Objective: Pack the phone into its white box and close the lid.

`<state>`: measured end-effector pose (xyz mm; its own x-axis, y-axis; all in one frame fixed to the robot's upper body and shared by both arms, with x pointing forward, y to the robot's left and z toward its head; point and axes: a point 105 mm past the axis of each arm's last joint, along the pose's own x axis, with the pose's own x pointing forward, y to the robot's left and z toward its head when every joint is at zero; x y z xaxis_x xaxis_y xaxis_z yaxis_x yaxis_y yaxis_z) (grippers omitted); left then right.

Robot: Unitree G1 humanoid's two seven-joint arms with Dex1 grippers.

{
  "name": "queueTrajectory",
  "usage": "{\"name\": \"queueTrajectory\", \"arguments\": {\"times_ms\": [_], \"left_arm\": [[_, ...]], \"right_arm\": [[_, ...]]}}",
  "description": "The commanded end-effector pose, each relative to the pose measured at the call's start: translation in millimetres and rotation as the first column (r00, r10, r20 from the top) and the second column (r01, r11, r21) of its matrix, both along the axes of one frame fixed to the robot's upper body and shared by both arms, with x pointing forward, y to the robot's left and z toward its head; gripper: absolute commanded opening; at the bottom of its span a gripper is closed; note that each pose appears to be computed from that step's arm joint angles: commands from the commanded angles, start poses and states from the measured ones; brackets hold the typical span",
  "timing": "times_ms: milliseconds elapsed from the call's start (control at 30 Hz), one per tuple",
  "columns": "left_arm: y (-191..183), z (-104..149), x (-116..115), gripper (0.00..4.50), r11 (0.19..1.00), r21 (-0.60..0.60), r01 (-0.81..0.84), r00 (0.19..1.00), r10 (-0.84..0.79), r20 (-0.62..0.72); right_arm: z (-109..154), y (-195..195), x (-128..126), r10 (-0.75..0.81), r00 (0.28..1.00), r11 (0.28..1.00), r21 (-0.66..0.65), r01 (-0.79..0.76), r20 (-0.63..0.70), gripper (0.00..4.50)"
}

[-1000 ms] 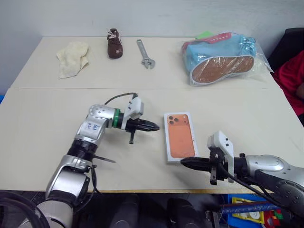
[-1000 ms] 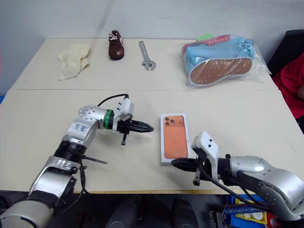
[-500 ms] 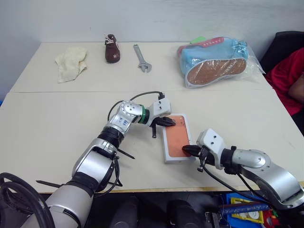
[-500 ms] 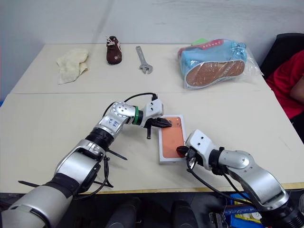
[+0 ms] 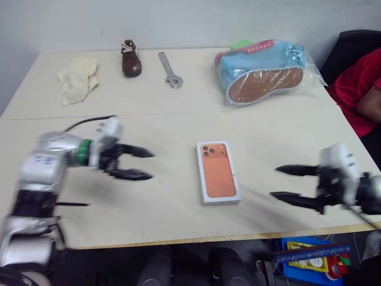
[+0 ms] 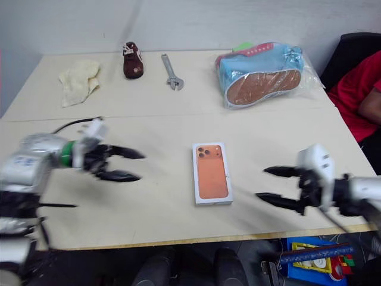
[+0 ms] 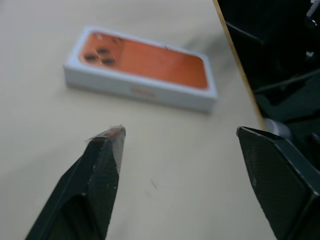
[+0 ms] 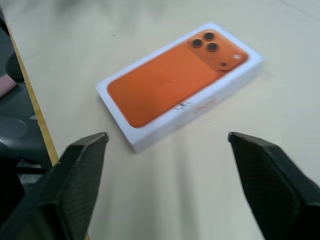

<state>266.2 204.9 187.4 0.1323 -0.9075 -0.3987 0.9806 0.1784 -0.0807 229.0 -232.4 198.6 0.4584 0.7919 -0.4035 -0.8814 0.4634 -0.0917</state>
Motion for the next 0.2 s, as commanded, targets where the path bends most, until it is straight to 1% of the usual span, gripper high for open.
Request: {"name": "queueTrajectory", "arguments": {"times_ms": [33,100,200], "left_arm": [[12,20,-19,4.46,0.997,0.038,-0.062,0.994,0.059,0.093],[19,18,-22,4.46,0.991,0.058,-0.125,0.985,0.117,0.128],[14,19,-28,4.46,0.988,0.005,-0.154,0.979,0.152,0.138]], "right_arm": [[24,-16,0,0.025,0.998,0.999,-0.042,-0.022,0.066,4.48],[30,-24,7,0.010,0.994,0.998,-0.061,-0.003,0.112,4.48],[31,-29,11,0.016,0.993,0.999,-0.050,-0.010,0.118,4.48]]}}
